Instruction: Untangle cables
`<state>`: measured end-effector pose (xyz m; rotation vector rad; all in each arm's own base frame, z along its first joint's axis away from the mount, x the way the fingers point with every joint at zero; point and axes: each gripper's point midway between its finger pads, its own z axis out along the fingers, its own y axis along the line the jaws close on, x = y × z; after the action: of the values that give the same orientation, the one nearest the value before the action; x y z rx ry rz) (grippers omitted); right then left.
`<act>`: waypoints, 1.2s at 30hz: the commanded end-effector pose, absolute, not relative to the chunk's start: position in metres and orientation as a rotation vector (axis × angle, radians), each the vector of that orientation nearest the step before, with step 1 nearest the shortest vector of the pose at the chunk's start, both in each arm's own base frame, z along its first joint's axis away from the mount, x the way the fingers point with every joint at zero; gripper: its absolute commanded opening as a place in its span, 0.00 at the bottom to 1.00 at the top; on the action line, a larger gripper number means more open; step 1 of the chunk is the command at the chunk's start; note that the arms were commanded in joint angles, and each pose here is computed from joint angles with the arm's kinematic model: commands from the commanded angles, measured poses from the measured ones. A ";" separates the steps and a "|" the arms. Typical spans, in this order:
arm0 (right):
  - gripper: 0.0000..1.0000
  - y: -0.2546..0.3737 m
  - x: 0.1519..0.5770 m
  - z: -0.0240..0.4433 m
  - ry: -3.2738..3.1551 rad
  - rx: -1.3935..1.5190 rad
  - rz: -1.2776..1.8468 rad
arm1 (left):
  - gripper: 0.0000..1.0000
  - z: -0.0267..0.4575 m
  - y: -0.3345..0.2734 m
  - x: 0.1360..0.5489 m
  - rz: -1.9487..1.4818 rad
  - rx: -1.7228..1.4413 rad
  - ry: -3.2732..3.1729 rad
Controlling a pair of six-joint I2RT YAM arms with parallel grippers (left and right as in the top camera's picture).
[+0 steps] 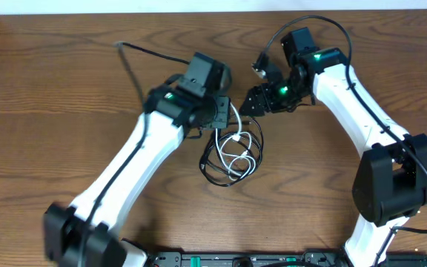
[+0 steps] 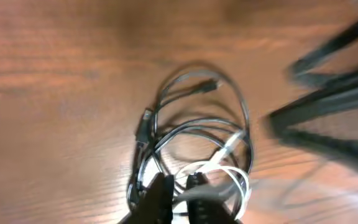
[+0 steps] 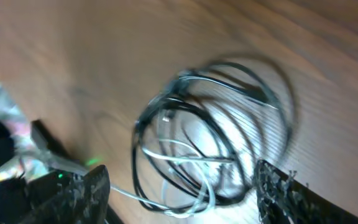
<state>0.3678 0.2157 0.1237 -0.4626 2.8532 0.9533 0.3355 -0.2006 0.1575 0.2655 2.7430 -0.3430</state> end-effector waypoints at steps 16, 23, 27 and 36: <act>0.78 0.133 0.398 0.117 2.899 -0.108 0.805 | 0.72 0.180 -0.232 0.279 -0.657 0.720 2.741; 0.80 0.131 0.399 0.117 2.898 -0.101 0.804 | 0.64 0.134 -0.249 0.220 -0.609 0.972 2.856; 0.80 0.131 0.398 0.117 2.899 -0.101 0.805 | 0.64 0.109 -0.256 0.213 -0.533 1.024 2.833; 0.80 0.132 0.396 0.116 2.909 -0.100 0.806 | 0.61 0.058 -0.251 0.234 -0.335 1.019 2.777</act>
<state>0.3971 0.1311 0.1141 -0.1061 2.9107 0.8006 0.2305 -0.2597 0.0749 1.0160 2.7611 -0.4251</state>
